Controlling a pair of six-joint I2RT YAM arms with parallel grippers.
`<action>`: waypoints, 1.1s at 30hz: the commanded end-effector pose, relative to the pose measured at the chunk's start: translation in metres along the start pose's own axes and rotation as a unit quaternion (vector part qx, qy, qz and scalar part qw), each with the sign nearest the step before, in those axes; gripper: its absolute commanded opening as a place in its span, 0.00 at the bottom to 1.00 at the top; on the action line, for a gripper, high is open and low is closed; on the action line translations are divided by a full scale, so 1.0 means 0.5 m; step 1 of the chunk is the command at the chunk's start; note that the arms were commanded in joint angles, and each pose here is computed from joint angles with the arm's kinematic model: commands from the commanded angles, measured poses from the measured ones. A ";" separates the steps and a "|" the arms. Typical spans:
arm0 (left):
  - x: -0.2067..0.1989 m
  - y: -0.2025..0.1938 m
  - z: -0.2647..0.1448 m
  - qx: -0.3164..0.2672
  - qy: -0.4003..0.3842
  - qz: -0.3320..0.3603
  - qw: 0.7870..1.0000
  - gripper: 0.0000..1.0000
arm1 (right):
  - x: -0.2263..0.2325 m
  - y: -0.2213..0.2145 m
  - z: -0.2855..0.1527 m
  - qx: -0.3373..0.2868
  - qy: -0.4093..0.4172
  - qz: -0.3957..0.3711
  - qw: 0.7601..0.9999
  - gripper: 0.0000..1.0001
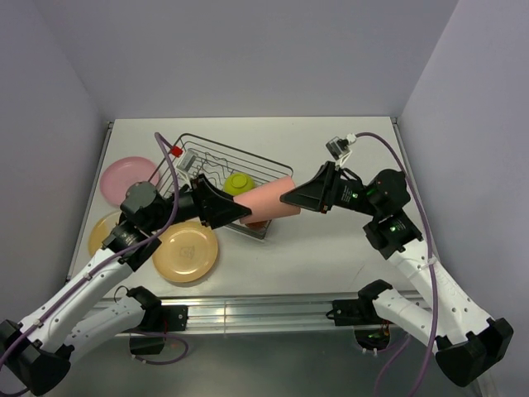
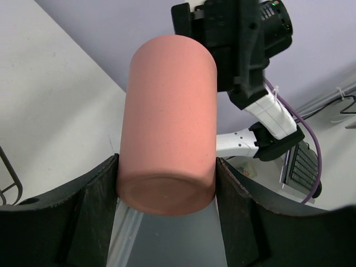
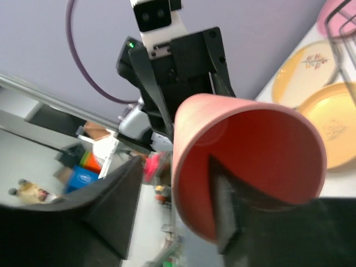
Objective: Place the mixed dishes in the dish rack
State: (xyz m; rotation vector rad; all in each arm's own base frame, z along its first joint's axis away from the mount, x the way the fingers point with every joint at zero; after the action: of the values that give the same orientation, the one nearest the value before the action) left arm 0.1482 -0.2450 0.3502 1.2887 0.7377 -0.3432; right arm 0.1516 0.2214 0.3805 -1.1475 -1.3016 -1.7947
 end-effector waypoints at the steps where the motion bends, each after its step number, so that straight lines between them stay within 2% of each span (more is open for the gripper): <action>1: -0.020 0.042 0.012 -0.031 -0.011 0.015 0.999 0.15 | 0.012 0.005 -0.005 -0.003 -0.004 -0.033 0.999 0.63; 3: -0.015 0.044 0.015 -0.029 -0.001 0.019 0.999 0.00 | 0.006 0.015 -0.003 -0.016 -0.022 -0.039 0.999 0.78; 4: -0.001 0.038 0.013 -0.021 0.018 0.012 1.000 0.00 | -0.018 0.015 -0.008 -0.017 -0.055 -0.046 0.997 0.85; 6: 0.015 0.053 0.011 -0.033 0.060 0.028 0.997 0.00 | -0.020 0.032 -0.020 -0.043 -0.096 -0.068 0.992 0.88; 7: 0.048 0.035 0.002 -0.011 0.111 0.018 0.994 0.00 | -0.059 0.042 -0.034 -0.066 -0.158 -0.076 0.982 0.93; 9: 0.071 0.050 -0.008 -0.017 0.172 0.021 0.985 0.00 | -0.065 0.068 -0.063 -0.112 -0.223 -0.100 0.963 1.00; 10: 0.102 0.064 -0.019 -0.036 0.230 0.025 0.972 0.00 | -0.099 0.064 -0.092 -0.117 -0.286 -0.100 0.946 1.00; 11: 0.134 0.044 -0.041 -0.010 0.290 0.013 0.957 0.00 | -0.123 0.094 -0.123 -0.169 -0.348 -0.110 0.915 1.00; 12: 0.144 0.059 -0.047 -0.015 0.323 0.014 0.946 0.00 | -0.134 0.094 -0.150 -0.178 -0.389 -0.115 0.896 1.00; 13: 0.176 0.067 -0.068 -0.027 0.385 0.015 0.922 0.00 | -0.141 0.113 -0.175 -0.208 -0.426 -0.127 0.871 1.00; 17: 0.254 0.063 -0.130 0.001 0.544 0.012 0.839 0.00 | -0.165 0.112 -0.217 -0.207 -0.485 -0.146 0.837 1.00; 19: 0.266 0.061 -0.149 0.010 0.578 0.018 0.816 0.00 | -0.171 0.106 -0.220 -0.198 -0.488 -0.151 0.836 1.00; 24: 0.276 0.079 -0.135 0.028 0.590 0.031 0.806 0.00 | -0.189 0.091 -0.217 -0.183 -0.485 -0.147 0.843 1.00; 26: 0.286 0.077 -0.137 0.046 0.608 0.032 0.792 0.00 | -0.190 0.087 -0.217 -0.179 -0.485 -0.144 0.844 1.00; 30: 0.301 0.065 -0.129 0.076 0.610 0.035 0.788 0.00 | -0.187 0.083 -0.213 -0.179 -0.476 -0.142 0.849 1.00; 33: 0.320 0.050 -0.126 0.110 0.622 0.034 0.774 0.00 | -0.183 0.084 -0.211 -0.181 -0.471 -0.142 0.852 1.00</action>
State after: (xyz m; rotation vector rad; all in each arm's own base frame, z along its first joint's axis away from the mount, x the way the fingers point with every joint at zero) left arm 0.2568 -0.1555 0.2522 1.6537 1.7972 0.5632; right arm 0.1960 0.1105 0.2949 -2.3529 -1.7562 -1.7142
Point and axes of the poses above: each gripper's point midway between its finger pads, its own z axis out along the fingers, its own x axis along the line the jaws close on, y = z × x, the point moved 3 cm from there along -z, back along the fingers, and after that the axes turned 5 degrees about z, right-handed, at the moved point
